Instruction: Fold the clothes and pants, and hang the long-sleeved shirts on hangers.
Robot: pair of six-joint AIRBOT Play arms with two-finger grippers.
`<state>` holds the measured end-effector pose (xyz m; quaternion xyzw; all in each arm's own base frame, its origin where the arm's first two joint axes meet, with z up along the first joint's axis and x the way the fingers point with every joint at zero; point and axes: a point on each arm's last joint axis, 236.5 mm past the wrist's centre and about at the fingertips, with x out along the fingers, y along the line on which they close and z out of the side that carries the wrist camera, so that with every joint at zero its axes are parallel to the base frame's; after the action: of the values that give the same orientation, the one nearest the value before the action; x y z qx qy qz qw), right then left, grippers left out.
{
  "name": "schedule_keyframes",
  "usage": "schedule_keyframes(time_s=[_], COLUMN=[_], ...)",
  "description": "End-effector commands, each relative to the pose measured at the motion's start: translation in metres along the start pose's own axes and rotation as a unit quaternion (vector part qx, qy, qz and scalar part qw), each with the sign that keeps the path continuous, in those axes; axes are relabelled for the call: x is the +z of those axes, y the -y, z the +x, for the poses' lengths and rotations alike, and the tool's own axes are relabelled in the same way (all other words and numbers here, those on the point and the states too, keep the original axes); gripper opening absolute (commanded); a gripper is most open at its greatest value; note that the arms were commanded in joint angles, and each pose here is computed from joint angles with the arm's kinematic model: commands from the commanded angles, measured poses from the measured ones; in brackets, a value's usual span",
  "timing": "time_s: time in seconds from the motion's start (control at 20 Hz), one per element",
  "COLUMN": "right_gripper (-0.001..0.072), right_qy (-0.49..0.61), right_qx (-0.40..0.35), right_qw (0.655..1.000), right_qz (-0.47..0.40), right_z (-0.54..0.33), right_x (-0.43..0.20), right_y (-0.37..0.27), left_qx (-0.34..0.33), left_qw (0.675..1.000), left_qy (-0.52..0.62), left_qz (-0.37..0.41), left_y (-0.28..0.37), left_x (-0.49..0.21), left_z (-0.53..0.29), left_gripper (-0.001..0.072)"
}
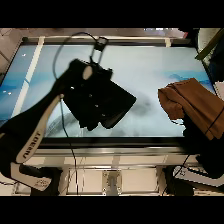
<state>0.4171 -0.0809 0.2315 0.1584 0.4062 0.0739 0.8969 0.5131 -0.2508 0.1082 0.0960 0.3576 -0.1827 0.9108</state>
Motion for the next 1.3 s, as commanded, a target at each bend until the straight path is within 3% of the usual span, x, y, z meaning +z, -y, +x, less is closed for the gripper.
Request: schedule_keyframes(time_s=[0.0, 0.1, 0.35, 0.45, 0.75, 0.9, 0.95, 1.0, 1.1, 1.15, 1.2, 1.25], right_gripper=[0.0315, 0.0315, 0.0345, 0.0390, 0.0390, 0.0390, 0.0390, 0.0390, 0.0389, 0.0389, 0.0388, 0.0388], right_qy=[-0.088, -0.142, -0.192, -0.214, -0.194, -0.178, -0.182, -0.188, -0.196, -0.197, -0.198, -0.199], right_qx=[0.098, 0.133, 0.207, 0.227, 0.281, 0.295, 0.300, 0.305, 0.311, 0.312, 0.311, 0.309], right_qw=[0.991, 0.981, 0.959, 0.950, 0.935, 0.933, 0.930, 0.927, 0.923, 0.922, 0.923, 0.924], right_qz=[0.002, -0.006, 0.012, -0.018, -0.096, -0.104, -0.107, -0.109, -0.115, -0.117, -0.113, -0.112], right_z=[0.055, 0.092, 0.171, 0.178, 0.173, 0.167, 0.163, 0.159, 0.154, 0.153, 0.154, 0.154], right_x=[-0.056, -0.105, -0.209, -0.244, -0.294, -0.309, -0.317, -0.324, -0.334, -0.336, -0.336, -0.335], right_y=[-0.035, -0.062, -0.162, -0.202, -0.315, -0.349, -0.357, -0.363, -0.370, -0.371, -0.371, -0.370], left_qx=[0.121, 0.127, 0.047, 0.013, -0.001, -0.074, -0.089, -0.092, -0.100, -0.103, -0.107, -0.113], left_qw=[0.984, 0.966, 0.897, 0.884, 0.848, 0.842, 0.836, 0.832, 0.828, 0.829, 0.835, 0.846], left_qy=[-0.081, -0.141, -0.171, -0.164, -0.176, -0.124, -0.109, -0.108, -0.123, -0.126, -0.120, -0.110], left_qz=[-0.098, -0.178, -0.405, -0.439, -0.500, -0.520, -0.530, -0.537, -0.538, -0.535, -0.527, -0.510], left_y=[-0.144, -0.186, -0.217, -0.223, -0.241, -0.221, -0.217, -0.215, -0.206, -0.203, -0.203, -0.203], left_x=[-0.045, -0.103, -0.192, -0.203, -0.239, -0.208, -0.201, -0.203, -0.211, -0.212, -0.207, -0.200], left_z=[-0.048, -0.054, -0.009, 0.014, 0.039, 0.063, 0.071, 0.077, 0.085, 0.086, 0.084, 0.080], left_gripper=[0.0648, 0.0648, 0.0648, 0.0649, 0.0649, 0.0648, 0.0604, 0.0508, 0.0486, 0.0422, 0.0118, 0.0027])
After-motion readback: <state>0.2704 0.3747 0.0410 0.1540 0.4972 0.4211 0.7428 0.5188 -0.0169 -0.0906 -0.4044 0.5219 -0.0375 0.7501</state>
